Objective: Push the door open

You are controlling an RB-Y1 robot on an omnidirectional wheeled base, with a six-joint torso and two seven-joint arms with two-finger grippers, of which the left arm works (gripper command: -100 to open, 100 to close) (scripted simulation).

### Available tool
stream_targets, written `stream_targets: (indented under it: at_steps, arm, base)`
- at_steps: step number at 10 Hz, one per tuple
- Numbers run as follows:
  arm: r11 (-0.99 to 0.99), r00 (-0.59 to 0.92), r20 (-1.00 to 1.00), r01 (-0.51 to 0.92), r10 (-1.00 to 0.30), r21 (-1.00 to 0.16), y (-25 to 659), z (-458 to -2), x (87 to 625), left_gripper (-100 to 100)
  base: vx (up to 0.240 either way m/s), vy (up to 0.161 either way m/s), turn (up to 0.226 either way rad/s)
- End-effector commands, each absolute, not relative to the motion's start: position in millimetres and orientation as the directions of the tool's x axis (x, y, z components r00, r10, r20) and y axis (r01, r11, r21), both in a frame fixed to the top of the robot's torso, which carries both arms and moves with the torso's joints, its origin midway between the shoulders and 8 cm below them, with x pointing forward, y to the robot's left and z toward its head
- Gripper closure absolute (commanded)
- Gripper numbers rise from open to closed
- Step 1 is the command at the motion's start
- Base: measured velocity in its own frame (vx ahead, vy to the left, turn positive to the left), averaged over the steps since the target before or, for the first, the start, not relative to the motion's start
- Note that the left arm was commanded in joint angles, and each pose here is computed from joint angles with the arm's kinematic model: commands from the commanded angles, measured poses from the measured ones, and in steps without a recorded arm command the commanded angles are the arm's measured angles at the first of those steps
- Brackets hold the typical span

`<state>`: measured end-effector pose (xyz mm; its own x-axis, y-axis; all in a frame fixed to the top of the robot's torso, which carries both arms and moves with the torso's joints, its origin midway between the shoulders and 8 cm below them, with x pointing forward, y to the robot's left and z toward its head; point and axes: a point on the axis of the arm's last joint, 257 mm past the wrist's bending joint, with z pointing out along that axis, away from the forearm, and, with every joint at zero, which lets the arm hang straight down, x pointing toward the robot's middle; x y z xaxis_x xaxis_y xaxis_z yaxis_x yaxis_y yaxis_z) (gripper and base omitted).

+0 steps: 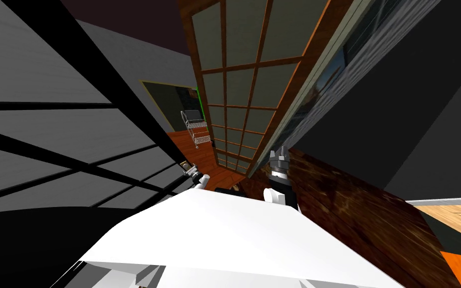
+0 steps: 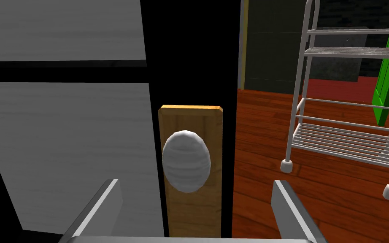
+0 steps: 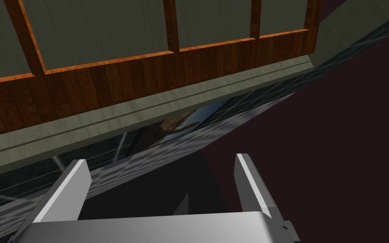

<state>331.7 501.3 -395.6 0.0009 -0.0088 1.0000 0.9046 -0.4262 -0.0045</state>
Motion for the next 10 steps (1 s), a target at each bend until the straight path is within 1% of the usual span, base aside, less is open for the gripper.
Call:
stream_targets:
  at_steps: [1,5,6,7,10]
  arm:
    - [-0.42,0.001,0.999,0.907,-0.034,-0.016,517.1,-389.4,327.3,-100]
    - [-0.422,0.005,1.0,0.907,-0.017,-0.011,510.7,-397.3,322.2,-100]
    - [-0.421,0.003,1.0,0.907,-0.019,-0.011,510.6,-396.6,322.6,-100]
    - [-0.421,0.003,1.0,0.907,-0.019,-0.011,510.6,-396.6,322.6,100]
    - [-0.421,0.003,1.0,0.907,-0.019,-0.011,510.6,-396.6,322.6,100]
  base:
    - [0.037,0.07,-0.006]
    - [0.073,0.133,-0.012]
    - [0.018,0.042,-0.007]
    - [0.001,-0.01,-0.024]
    - [-0.002,-0.011,0.005]
